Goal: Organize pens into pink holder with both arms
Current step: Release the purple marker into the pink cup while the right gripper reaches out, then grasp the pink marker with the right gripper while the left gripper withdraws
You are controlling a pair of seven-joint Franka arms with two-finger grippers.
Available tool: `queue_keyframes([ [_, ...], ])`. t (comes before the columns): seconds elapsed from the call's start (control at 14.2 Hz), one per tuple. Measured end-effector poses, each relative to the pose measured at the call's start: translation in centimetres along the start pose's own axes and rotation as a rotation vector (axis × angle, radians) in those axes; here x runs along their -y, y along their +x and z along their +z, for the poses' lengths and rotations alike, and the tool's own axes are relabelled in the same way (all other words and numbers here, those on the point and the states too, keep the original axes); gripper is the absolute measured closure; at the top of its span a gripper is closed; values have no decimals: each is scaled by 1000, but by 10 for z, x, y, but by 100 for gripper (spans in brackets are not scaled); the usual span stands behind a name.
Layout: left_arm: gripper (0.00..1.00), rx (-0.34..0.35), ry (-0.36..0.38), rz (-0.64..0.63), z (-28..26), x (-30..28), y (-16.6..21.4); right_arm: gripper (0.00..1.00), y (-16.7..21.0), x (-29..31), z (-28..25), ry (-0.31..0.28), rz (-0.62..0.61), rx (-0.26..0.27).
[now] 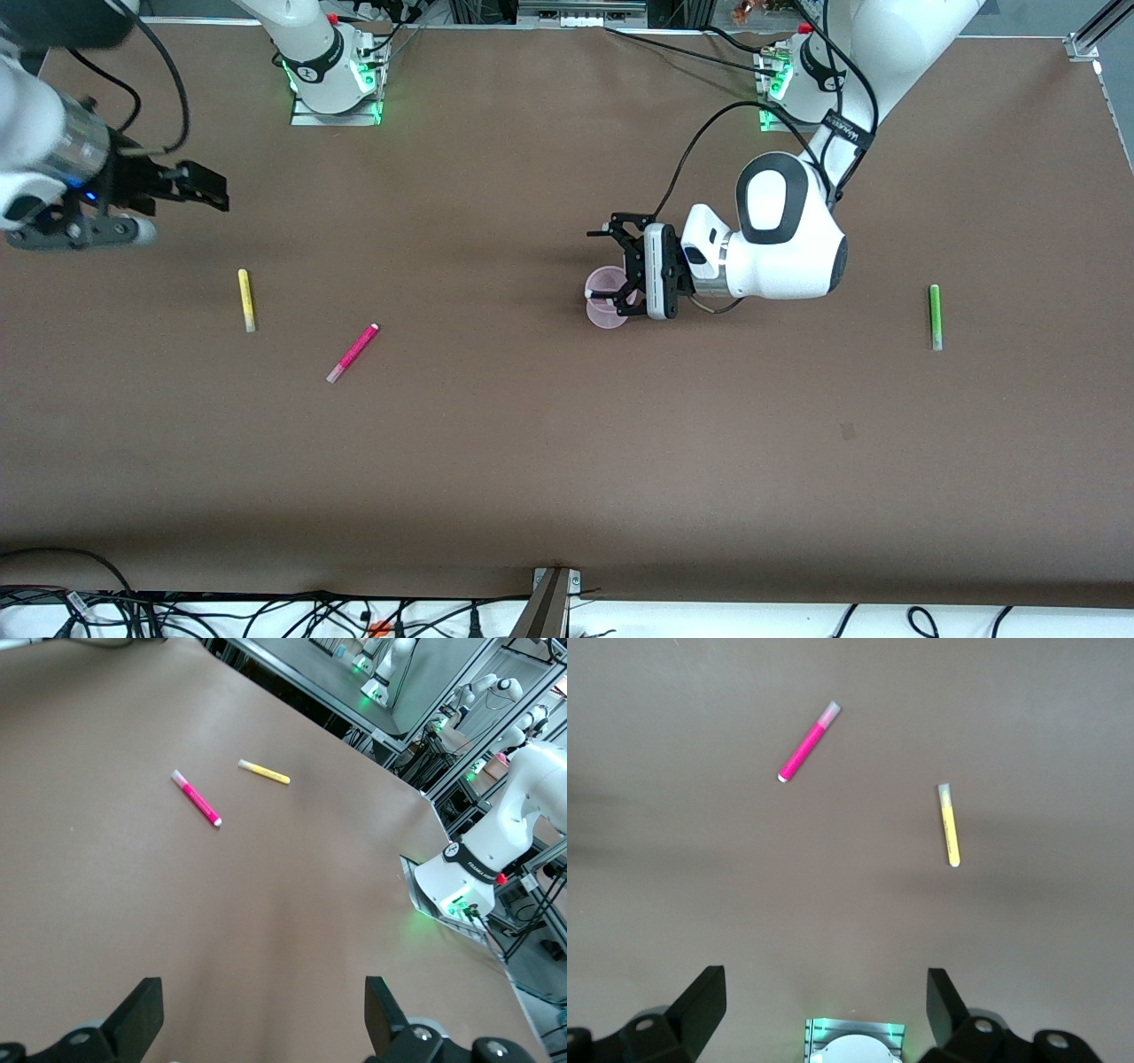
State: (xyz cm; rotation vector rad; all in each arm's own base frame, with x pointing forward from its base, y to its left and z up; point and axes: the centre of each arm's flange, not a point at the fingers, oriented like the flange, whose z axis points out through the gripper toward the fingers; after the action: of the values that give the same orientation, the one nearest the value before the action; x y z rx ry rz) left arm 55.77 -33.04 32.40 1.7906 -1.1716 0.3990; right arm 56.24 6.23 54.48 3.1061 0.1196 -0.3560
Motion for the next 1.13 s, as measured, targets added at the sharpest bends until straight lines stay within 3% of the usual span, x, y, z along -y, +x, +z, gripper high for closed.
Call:
queue_keyframes([
  [0.28,0,164,95,-175,-30,15,-12,0,15,4,30,-5,12,31],
  [0.49,0,389,257,-295,-61,35,-36,0,27,4,81,5,76,18],
  [0.78,0,601,375,-495,-110,40,-34,0,49,11,193,107,179,-26],
  [0.92,0,708,538,-558,-141,39,-19,0,63,20,248,116,242,-43],
  [1.13,0,733,731,-652,-191,39,-1,0,81,59,301,99,323,-83],
])
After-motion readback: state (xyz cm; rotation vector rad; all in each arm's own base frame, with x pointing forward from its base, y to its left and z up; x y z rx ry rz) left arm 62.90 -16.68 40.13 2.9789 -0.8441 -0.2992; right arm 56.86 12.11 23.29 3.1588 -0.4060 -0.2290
